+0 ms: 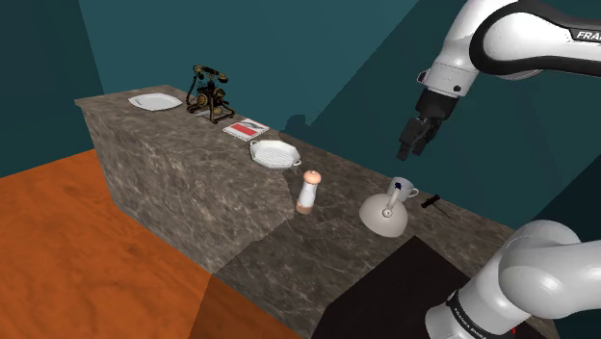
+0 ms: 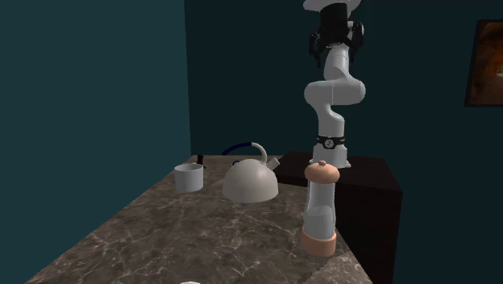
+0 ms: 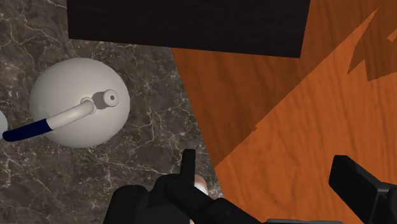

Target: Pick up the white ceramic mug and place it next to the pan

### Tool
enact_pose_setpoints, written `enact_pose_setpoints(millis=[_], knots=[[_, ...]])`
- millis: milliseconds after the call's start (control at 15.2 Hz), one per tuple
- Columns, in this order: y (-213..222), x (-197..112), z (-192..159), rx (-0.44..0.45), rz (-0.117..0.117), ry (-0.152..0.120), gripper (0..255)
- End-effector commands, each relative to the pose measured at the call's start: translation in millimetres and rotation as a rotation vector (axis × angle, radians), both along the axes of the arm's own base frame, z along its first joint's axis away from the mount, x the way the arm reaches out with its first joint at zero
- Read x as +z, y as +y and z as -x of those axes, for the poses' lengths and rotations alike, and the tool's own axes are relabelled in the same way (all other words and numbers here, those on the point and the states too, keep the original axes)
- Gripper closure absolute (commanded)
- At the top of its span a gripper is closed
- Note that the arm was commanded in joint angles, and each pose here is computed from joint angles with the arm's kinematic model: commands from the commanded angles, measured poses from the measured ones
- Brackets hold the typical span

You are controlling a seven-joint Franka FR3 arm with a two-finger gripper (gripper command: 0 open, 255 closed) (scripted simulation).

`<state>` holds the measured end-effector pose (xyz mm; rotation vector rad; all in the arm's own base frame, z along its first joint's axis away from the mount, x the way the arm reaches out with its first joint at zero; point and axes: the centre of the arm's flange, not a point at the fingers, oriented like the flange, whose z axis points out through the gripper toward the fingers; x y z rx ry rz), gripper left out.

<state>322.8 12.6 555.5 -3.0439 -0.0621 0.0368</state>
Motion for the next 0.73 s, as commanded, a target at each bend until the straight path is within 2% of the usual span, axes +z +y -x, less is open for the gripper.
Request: enact_pose_setpoints(millis=[0,660], knots=[[0.0,0.0,0.0,0.000,0.000,0.000,0],[-91.8,-84.5,-28.1,0.019,0.036,0.006,0]])
